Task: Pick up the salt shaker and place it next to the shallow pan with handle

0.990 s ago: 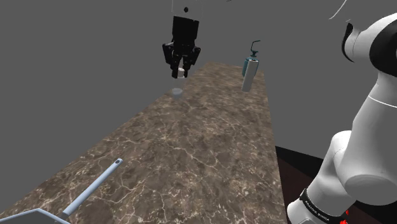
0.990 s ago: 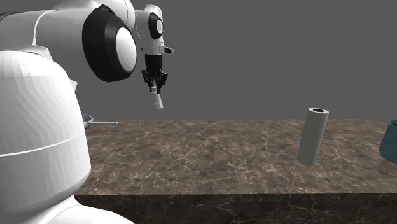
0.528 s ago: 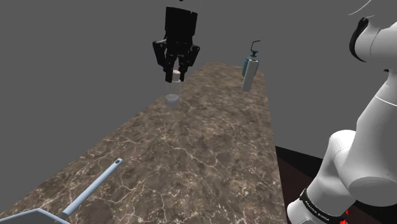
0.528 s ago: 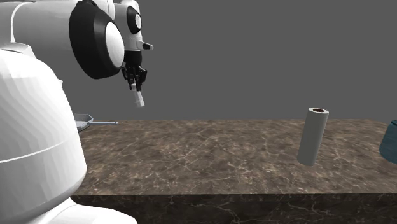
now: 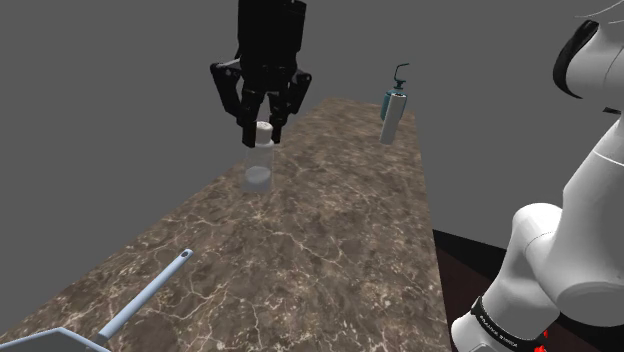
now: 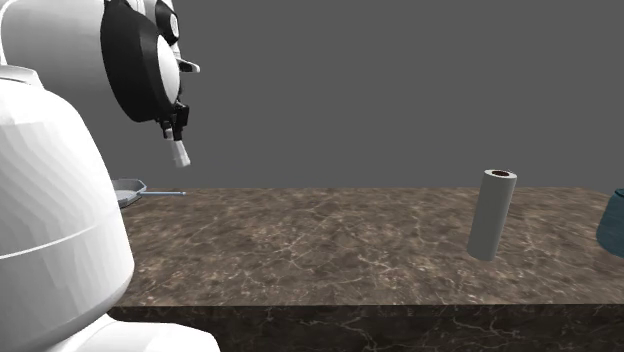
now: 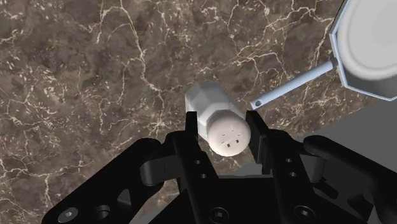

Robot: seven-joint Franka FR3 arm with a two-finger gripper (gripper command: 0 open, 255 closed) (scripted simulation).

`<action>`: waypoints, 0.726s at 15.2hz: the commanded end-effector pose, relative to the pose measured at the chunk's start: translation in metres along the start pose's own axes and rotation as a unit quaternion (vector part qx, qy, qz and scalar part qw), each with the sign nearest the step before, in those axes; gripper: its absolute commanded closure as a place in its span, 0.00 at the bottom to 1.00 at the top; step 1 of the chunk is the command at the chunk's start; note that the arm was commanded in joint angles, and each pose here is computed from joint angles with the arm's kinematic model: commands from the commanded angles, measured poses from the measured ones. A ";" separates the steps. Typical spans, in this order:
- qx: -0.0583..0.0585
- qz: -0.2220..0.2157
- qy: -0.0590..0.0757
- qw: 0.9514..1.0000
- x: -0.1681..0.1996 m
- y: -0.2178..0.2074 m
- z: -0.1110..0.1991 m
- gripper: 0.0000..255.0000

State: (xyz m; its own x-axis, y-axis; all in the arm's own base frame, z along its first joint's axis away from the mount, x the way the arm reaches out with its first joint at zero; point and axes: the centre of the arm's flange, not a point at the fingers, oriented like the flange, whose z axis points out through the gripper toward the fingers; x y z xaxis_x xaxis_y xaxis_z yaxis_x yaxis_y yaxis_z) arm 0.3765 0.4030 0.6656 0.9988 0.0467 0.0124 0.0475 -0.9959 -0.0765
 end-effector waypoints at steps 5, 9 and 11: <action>0.000 0.001 0.000 1.000 -0.041 -0.043 0.001 1.00; 0.000 0.001 0.000 1.000 -0.042 -0.041 0.022 1.00; 0.000 0.001 0.000 1.000 -0.042 -0.040 0.032 1.00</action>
State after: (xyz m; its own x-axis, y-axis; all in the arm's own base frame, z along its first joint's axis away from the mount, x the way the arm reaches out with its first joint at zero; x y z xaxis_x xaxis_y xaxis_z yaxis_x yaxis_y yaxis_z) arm 0.3332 0.4437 0.6418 0.9989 0.0453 0.0122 0.0461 -0.9960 -0.0765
